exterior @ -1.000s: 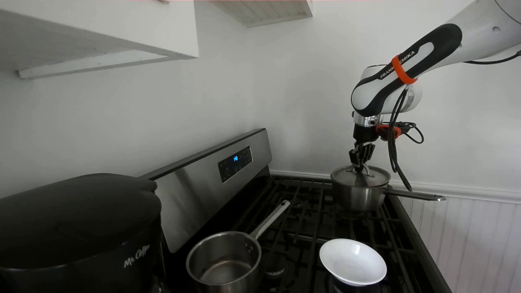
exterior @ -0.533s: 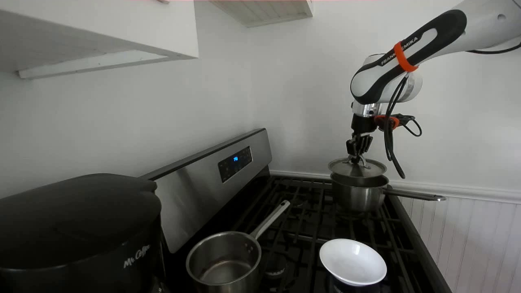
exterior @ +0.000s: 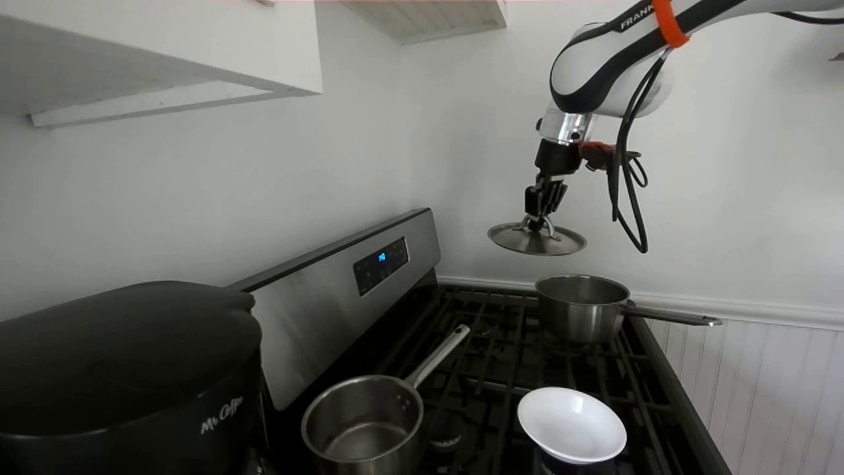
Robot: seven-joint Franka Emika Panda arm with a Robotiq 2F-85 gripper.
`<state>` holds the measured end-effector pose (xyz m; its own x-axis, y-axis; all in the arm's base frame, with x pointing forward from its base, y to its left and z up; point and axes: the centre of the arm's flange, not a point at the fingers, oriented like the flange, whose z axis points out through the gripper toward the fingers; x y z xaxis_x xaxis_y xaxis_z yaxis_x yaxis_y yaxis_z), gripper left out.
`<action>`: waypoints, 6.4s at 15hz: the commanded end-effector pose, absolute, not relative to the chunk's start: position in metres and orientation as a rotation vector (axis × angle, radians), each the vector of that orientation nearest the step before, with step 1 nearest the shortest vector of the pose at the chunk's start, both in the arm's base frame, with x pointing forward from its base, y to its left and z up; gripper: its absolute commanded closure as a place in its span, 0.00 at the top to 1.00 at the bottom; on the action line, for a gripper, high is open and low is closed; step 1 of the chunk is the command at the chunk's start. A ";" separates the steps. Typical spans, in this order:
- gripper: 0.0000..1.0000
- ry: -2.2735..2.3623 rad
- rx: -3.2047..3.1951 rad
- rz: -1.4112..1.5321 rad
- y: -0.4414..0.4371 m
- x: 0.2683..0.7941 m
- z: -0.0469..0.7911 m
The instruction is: Remove the lid from the pot on the right and put it on the other pot on the left
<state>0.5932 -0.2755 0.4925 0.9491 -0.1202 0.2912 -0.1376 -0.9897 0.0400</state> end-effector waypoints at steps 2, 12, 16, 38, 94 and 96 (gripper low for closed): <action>0.02 0.014 3.088 0.441 -0.197 0.623 0.512; 0.02 0.070 3.068 0.503 -0.183 0.632 0.507; 0.02 0.426 2.974 0.639 -0.137 0.693 0.534; 0.02 0.754 3.206 0.433 0.055 0.703 0.506; 0.42 0.439 3.228 0.263 0.112 0.694 0.358; 0.45 0.439 3.228 0.266 0.112 0.695 0.359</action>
